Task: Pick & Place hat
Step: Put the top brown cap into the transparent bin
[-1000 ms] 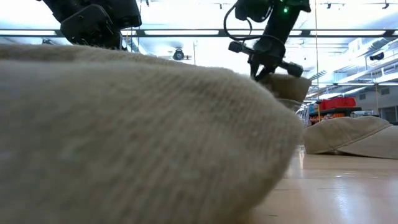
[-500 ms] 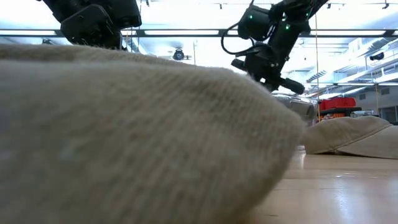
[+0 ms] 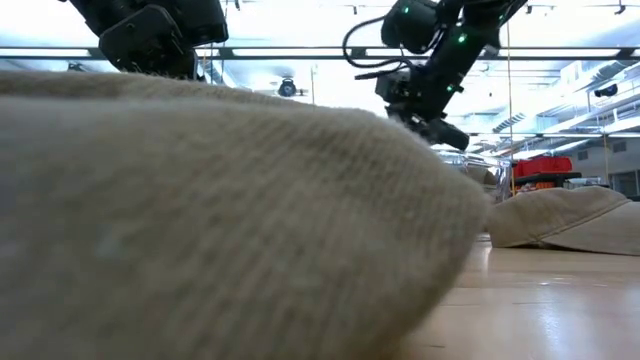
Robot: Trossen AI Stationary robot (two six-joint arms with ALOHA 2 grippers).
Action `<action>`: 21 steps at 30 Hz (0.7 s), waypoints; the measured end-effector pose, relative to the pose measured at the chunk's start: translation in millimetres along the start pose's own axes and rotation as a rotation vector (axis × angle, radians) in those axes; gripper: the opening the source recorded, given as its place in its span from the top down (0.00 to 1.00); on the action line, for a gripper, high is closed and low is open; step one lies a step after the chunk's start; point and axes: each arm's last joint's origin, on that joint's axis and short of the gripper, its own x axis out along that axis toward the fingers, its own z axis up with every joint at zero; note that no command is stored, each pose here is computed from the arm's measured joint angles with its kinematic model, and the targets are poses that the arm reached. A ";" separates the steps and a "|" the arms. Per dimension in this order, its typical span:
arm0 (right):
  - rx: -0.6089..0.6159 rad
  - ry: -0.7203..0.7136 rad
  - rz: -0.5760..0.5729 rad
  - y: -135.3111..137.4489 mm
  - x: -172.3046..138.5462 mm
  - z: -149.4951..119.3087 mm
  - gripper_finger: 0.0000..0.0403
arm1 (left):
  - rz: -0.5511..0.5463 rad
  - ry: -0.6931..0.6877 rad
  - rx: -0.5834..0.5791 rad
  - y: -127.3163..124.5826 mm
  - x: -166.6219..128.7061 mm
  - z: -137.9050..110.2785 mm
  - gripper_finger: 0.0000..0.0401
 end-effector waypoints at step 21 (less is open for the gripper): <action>0.580 0.169 -0.297 84.7 -95.1 15.0 0.64 | 0.000 -0.023 -0.016 0.4 0.9 2.8 0.55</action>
